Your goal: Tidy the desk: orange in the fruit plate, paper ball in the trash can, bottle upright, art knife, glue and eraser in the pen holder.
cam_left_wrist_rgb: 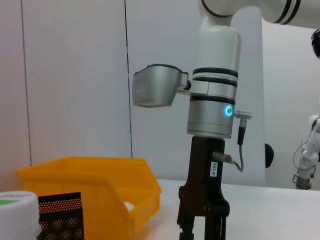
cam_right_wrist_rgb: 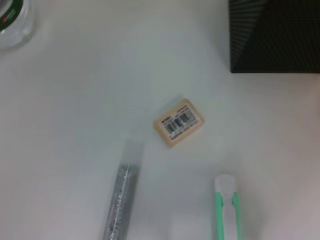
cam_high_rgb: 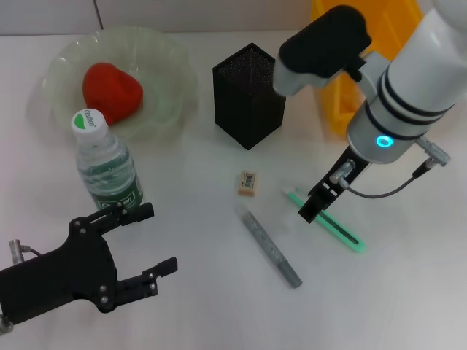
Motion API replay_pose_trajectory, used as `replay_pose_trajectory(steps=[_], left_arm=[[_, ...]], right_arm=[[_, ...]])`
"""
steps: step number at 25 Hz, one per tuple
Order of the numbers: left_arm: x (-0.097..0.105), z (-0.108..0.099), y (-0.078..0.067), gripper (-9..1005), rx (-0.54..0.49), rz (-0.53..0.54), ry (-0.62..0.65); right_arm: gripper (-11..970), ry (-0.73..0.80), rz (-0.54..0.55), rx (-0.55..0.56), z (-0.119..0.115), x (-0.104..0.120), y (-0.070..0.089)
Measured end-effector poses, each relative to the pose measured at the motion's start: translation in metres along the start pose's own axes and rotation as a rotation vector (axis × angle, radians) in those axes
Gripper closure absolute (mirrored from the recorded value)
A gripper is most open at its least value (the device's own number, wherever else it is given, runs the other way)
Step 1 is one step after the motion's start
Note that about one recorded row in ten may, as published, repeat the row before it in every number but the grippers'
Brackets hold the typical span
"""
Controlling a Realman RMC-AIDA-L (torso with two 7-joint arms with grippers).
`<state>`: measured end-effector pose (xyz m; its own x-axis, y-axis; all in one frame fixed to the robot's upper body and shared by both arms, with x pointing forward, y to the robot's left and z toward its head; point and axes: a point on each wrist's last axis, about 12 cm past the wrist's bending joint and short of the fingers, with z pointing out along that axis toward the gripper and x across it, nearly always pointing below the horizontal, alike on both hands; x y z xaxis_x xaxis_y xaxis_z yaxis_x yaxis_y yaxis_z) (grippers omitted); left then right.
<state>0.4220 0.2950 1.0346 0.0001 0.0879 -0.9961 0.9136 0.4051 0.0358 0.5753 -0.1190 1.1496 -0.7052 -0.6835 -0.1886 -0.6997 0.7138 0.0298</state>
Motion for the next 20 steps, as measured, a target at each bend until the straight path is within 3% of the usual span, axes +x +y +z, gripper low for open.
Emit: replay_pose_trajectory(steps=[20], left_arm=[[0.0012,-0.0002,-0.0022,211,0.004,-0.01,-0.003]], right_arm=[[217,0.015,-0.044,0.031,0.0087,-0.009,0.0053]])
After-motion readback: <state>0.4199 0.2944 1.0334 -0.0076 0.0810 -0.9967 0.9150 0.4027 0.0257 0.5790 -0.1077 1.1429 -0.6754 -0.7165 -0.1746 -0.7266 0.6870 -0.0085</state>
